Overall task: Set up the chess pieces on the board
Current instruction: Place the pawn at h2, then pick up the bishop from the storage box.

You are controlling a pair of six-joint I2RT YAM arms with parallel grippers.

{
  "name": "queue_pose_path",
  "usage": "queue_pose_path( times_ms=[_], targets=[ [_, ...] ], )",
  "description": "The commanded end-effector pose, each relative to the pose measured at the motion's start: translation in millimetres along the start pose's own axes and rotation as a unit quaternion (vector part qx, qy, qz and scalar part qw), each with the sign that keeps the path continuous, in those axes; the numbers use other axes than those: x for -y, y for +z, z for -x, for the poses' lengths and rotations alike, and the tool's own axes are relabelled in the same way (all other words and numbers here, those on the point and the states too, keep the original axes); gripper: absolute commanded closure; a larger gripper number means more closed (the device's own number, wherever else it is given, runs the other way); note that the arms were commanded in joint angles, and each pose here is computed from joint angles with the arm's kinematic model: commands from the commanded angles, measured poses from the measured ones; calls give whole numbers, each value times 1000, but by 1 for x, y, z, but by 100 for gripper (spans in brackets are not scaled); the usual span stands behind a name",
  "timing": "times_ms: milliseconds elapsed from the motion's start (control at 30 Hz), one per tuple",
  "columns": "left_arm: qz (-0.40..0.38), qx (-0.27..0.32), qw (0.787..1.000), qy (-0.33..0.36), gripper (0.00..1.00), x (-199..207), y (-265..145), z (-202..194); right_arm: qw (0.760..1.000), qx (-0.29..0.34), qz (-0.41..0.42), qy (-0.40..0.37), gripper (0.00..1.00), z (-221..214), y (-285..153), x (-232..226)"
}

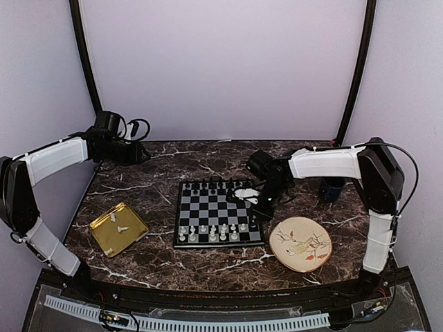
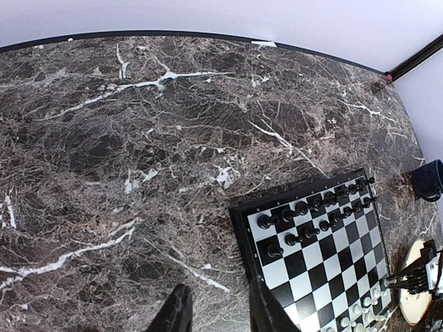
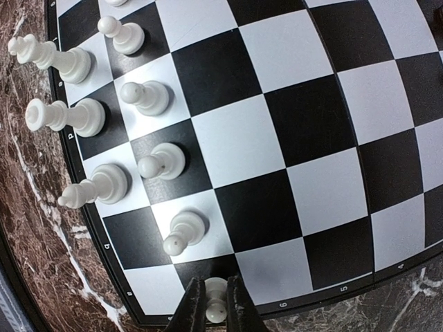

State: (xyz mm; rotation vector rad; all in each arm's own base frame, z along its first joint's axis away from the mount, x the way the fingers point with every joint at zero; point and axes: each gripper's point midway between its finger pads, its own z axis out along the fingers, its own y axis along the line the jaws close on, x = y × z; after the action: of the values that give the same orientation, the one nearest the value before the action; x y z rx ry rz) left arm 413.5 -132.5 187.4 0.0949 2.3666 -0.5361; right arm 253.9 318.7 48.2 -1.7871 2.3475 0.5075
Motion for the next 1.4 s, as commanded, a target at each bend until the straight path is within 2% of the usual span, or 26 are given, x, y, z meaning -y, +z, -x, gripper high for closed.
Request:
queue_pose_path(
  times_ms=[0, 467, 633, 767, 900, 1100, 1233, 1367],
  targets=[
    [-6, -2, 1000, 6, 69, 3, -1, 3, 1000, 2, 8, -7, 87, -2, 2, -5],
    [-7, -9, 1000, 4, 69, 3, 2, 0, 1000, 9, 7, -8, 76, 3, -4, -6],
    [0, -11, 1000, 5, 69, 0, 4, -1, 1000, 27, 3, -13, 66, 13, -22, -8],
    [38, -19, 999, -4, 69, -15, 5, -7, 999, 50, -2, -8, 65, 21, -45, -2],
    [116, -70, 990, -43, 70, -40, 0, -25, 996, 89, -13, 3, 65, 24, -72, 9],
    [182, -130, 972, -69, 71, -63, -22, -74, 988, 149, -33, 23, 65, 12, -92, 31],
    [198, -177, 961, -80, 71, -69, -37, -112, 983, 175, -22, 41, 64, 4, -89, 38],
    [187, -242, 949, -72, 65, -68, -44, -148, 983, 182, -18, 36, 64, 2, -87, 38]
  ],
)
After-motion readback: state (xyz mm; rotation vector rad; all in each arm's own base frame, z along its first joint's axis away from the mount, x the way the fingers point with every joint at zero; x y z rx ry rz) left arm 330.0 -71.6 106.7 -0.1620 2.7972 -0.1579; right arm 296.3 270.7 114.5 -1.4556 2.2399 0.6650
